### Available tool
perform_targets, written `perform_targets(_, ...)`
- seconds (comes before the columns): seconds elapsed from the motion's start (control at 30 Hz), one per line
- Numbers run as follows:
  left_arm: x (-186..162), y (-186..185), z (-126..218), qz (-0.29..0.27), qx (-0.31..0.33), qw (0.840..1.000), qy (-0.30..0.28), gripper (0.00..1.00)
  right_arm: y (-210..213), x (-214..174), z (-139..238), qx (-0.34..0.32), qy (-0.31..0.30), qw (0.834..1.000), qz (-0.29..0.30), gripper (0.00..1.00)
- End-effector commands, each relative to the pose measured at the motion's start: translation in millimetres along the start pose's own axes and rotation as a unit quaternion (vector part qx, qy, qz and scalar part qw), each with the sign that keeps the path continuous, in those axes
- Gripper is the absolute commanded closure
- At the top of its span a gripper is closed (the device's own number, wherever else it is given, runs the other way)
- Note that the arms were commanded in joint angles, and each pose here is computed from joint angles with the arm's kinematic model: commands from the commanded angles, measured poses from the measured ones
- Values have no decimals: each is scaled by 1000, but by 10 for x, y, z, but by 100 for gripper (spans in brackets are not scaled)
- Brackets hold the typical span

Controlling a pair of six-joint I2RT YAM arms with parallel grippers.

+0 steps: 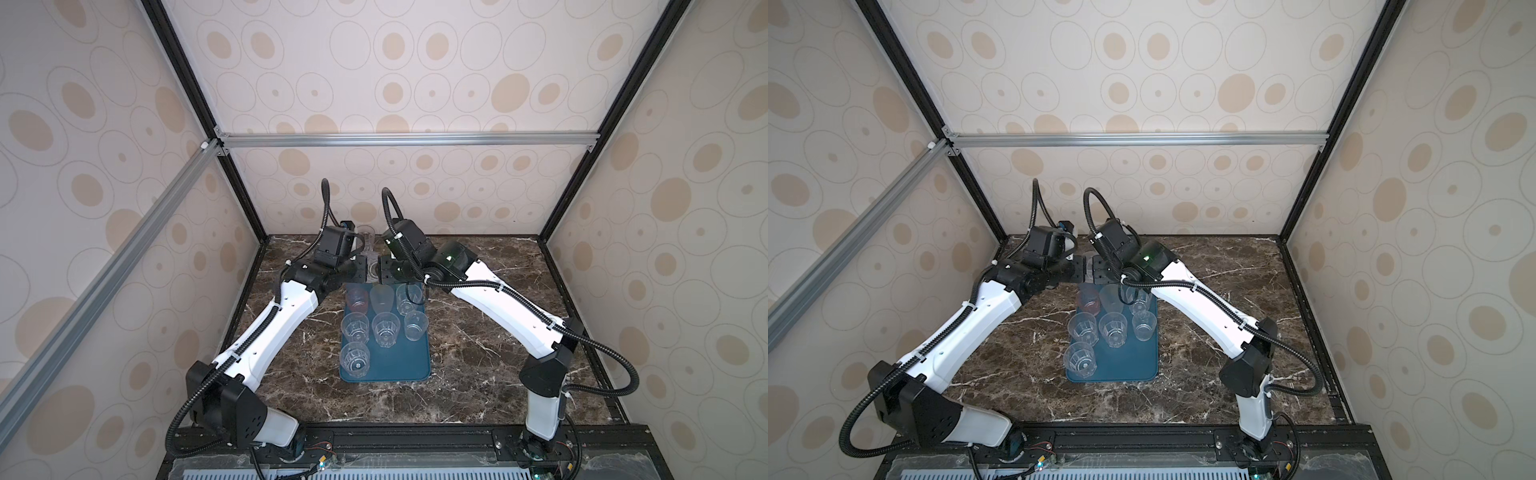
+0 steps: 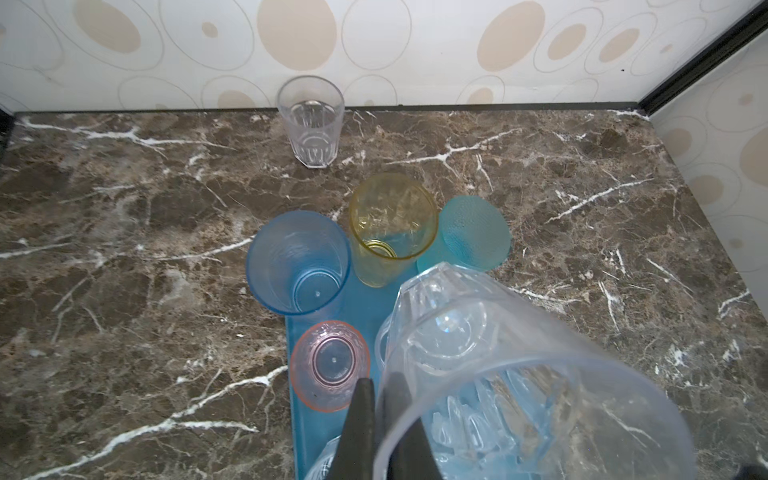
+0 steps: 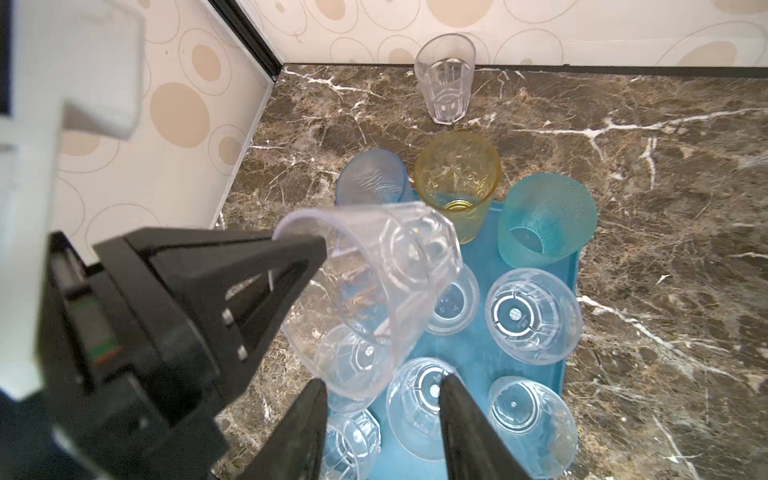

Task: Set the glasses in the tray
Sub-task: 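Carry the glass over the tray with the left gripper while the right gripper approaches, then grasp the clear glass with the right gripper while the left gripper releases it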

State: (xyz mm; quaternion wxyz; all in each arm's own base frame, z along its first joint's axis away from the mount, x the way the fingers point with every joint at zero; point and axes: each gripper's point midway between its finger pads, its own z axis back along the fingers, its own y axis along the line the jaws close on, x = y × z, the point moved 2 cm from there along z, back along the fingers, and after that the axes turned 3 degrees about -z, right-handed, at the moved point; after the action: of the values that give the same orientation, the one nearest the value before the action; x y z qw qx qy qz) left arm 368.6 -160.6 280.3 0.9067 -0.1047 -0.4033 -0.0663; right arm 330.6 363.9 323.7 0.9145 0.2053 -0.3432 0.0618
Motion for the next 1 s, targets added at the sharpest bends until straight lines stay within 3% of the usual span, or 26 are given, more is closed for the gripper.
perform_targets(0.0, 221, -150, 170, 25, -14, 998, -52, 96, -94, 57, 39, -30, -24, 999, 8, 54)
perform_targets(0.27, 176, -329, 238, 19, -35, 998, -43, 94, -297, 7, -163, -106, -18, 993, 57, 59)
perform_targets(0.5, 212, -470, 344, 23, -71, 996, -48, 86, -429, -29, -243, -151, -14, 985, 78, 77)
perform_targets(0.6, 263, -571, 409, 26, -95, 994, -53, 77, -500, -26, -243, -172, -14, 981, 84, 87)
perform_targets(0.77, 348, -763, 562, 31, -166, 983, -79, 57, -678, -49, -304, -180, 4, 982, 56, 95)
perform_targets(0.97, 401, -590, 709, 13, -121, 987, -101, 45, -749, -69, -239, -168, 9, 985, 43, 96)
